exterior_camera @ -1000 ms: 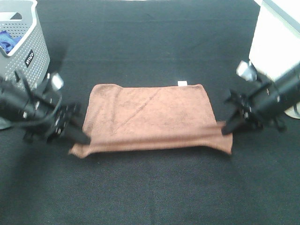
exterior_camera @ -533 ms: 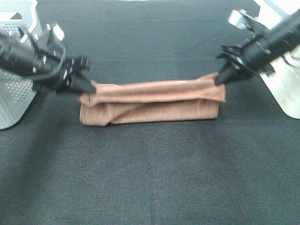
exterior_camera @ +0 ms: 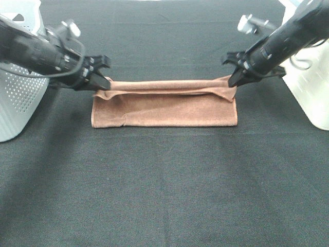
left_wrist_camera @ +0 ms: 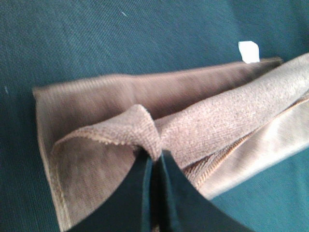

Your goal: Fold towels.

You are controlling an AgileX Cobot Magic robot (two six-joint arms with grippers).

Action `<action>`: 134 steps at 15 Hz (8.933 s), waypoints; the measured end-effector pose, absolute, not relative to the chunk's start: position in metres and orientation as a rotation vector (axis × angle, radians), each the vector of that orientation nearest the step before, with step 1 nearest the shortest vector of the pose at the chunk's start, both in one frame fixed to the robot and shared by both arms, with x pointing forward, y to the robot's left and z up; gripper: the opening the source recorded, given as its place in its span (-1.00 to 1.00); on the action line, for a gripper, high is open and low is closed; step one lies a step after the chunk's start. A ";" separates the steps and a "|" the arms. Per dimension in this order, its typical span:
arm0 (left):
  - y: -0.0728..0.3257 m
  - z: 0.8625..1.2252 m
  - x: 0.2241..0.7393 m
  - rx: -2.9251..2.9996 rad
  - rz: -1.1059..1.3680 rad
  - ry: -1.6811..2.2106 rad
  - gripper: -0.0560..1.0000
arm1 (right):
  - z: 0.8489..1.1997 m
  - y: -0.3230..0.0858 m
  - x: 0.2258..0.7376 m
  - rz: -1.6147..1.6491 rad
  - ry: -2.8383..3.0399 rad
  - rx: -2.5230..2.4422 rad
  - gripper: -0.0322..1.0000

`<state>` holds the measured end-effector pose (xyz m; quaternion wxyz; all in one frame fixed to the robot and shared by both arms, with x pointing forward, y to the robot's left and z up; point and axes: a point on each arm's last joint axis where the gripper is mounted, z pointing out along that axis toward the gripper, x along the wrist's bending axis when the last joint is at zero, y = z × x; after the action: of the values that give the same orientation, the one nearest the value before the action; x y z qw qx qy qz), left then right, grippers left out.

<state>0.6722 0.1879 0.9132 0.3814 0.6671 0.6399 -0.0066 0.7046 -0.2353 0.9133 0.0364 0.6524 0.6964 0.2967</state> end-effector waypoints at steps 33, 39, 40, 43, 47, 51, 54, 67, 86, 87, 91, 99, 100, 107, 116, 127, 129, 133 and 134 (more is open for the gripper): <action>0.197 0.958 0.713 1.806 -0.056 1.832 -0.84 | 0.923 -0.249 0.694 0.596 2.148 2.099 0.73; 0.177 1.011 0.707 1.841 -0.109 1.809 -0.84 | 0.923 -0.249 0.694 0.594 2.151 2.101 0.73; 0.159 1.010 0.703 1.847 -0.149 1.776 -0.84 | 0.923 -0.249 0.694 0.594 2.151 2.101 0.73; 0.100 0.980 0.703 1.798 -0.246 1.711 -0.84 | 0.923 -0.249 0.694 0.595 2.150 2.102 0.73; 0.039 0.935 0.708 1.779 -0.368 1.656 -0.84 | 0.923 -0.249 0.694 0.595 2.150 2.102 0.73; 0.012 0.920 0.704 1.744 -0.416 1.687 -0.19 | 0.923 -0.249 0.694 0.595 2.150 2.102 0.73; 0.005 0.925 0.708 1.608 -0.449 1.690 0.29 | 0.923 -0.249 0.694 0.596 2.150 2.103 0.73; 0.138 0.967 0.759 1.650 -0.207 1.522 0.35 | 0.914 -0.145 0.679 1.557 2.494 2.235 0.73; 0.137 0.976 0.747 1.735 -0.325 1.490 0.35 | 0.901 -0.221 0.695 1.158 2.352 2.204 0.73; 0.137 0.986 0.745 1.741 -0.323 1.469 0.36 | 0.916 -0.223 0.694 1.135 2.350 2.163 0.73; 0.148 1.049 0.720 1.893 -0.193 1.374 0.35 | 0.997 -0.229 0.669 1.044 2.355 2.113 0.73; 0.180 1.154 0.636 2.074 0.225 1.438 0.36 | 1.094 -0.242 0.598 0.875 2.387 1.996 0.73; 0.183 1.156 0.616 2.103 0.246 1.468 0.36 | 1.098 -0.245 0.584 0.838 2.379 1.992 0.73; 0.228 1.133 0.467 2.180 0.223 1.637 0.36 | 1.075 -0.262 0.461 0.718 2.286 1.949 0.73; 0.270 1.051 0.315 2.135 0.320 1.560 0.36 | 1.040 -0.279 0.335 0.652 2.170 1.824 0.73; 0.277 1.045 0.285 2.093 0.524 1.298 0.36 | 1.051 -0.283 0.276 0.870 1.985 1.516 0.73; 0.277 1.045 0.285 2.097 0.518 1.284 0.36 | 1.051 -0.283 0.276 0.870 1.985 1.516 0.73; 0.275 1.045 0.285 2.102 0.508 1.262 0.36 | 1.051 -0.283 0.276 0.870 1.985 1.516 0.73; 0.275 1.045 0.285 2.102 0.508 1.262 0.36 | 1.051 -0.283 0.276 0.870 1.985 1.516 0.73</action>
<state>0.2845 0.2753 1.0455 0.3135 0.7972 0.4787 0.1925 0.2759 -0.2825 1.0515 0.2457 0.5557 0.7274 0.3189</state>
